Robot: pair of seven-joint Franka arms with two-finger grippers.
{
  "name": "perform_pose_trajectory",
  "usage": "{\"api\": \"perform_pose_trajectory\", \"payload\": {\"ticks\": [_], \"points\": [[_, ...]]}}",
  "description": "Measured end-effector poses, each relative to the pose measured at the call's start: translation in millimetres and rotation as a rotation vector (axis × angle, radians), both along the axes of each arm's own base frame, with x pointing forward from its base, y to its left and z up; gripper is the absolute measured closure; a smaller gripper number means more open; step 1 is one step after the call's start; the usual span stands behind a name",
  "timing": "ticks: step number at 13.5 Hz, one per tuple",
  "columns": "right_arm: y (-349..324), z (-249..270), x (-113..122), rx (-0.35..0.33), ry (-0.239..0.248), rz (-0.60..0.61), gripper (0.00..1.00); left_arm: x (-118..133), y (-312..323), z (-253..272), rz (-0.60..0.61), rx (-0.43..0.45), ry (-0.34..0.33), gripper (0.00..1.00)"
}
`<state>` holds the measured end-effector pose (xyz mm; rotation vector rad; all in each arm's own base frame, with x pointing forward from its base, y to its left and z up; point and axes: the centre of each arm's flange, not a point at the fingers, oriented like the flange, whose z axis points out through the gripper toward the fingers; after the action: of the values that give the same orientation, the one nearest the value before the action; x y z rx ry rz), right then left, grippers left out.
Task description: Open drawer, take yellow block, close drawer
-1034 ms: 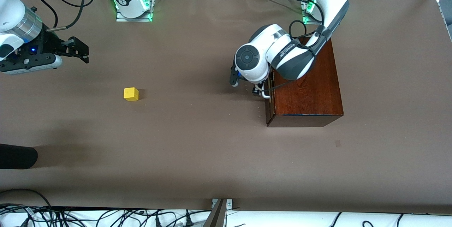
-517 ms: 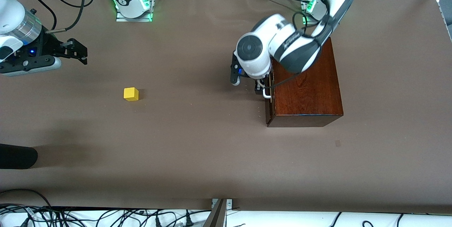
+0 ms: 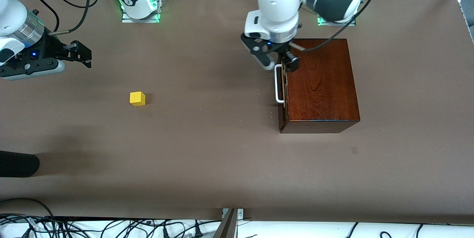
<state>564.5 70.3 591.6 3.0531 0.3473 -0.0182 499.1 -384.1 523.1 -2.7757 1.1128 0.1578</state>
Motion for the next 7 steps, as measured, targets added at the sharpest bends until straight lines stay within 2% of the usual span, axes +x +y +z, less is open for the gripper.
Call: {"api": "perform_pose_trajectory", "payload": {"ticks": [4, 7], "points": [[-1.5, -0.2, 0.3, 0.0, 0.0, -0.004, 0.0, 56.4, 101.8, 63.6, 0.339, -0.04, -0.094, 0.0], [-2.4, -0.6, 0.4, 0.0, 0.002, -0.007, 0.0, 72.2, 192.7, 98.1, 0.565, -0.123, -0.094, 0.0]]}}
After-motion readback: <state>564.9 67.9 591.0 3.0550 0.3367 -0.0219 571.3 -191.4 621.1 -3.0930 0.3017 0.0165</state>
